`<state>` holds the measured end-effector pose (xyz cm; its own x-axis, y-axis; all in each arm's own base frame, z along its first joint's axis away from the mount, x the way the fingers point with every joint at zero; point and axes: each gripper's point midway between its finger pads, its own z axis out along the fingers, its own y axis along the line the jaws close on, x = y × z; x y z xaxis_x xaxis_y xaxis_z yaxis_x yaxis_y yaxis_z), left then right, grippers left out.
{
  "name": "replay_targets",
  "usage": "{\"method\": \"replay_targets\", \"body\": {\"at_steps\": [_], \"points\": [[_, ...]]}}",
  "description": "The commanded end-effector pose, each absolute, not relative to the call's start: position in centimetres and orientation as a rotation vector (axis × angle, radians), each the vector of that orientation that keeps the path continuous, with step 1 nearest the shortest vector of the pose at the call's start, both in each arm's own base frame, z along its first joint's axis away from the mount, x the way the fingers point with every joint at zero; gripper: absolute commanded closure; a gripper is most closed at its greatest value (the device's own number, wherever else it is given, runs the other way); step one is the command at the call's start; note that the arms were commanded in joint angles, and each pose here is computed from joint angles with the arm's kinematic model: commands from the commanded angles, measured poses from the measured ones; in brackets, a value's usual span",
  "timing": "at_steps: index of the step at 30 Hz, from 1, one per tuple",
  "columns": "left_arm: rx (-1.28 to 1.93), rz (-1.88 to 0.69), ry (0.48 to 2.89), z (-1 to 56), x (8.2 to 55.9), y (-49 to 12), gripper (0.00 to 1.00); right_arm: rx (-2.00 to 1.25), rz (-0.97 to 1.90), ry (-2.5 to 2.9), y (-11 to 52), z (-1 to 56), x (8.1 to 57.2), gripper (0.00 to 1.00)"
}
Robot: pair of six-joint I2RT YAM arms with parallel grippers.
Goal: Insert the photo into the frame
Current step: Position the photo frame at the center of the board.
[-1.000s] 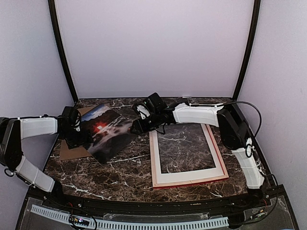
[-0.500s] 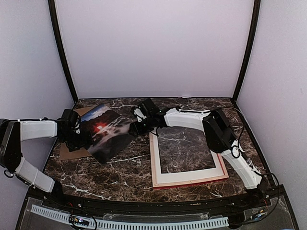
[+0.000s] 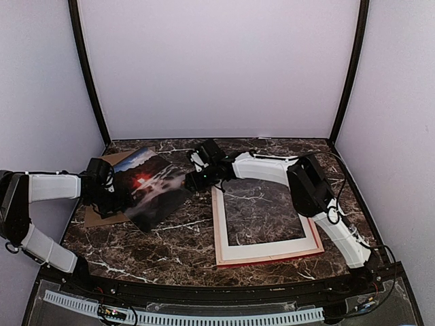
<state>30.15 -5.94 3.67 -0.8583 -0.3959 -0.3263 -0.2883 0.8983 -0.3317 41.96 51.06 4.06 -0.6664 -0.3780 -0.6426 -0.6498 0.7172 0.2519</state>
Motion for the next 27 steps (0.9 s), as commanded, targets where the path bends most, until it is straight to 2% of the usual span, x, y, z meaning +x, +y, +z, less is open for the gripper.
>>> {"method": "replay_targets", "body": {"at_steps": [1, 17, 23, 27], "points": [[-0.513, -0.497, 2.665, 3.3, 30.0, -7.3, 0.10, -0.806, 0.621, 2.397, 50.5, 3.2, 40.8, 0.36], [-0.504, -0.622, 2.660, 2.6, 28.5, -9.6, 0.17, -0.903, 0.750, 2.468, 48.6, 3.5, 31.6, 0.60], [-0.537, -0.652, 2.629, 2.9, 27.6, -9.7, 0.18, -0.864, 0.808, 2.463, 47.9, 4.0, 30.1, 0.60], [-0.520, -0.624, 2.592, 3.9, 27.6, -9.4, 0.19, -0.814, 0.754, 2.408, 47.5, 5.4, 31.3, 0.50]]}}
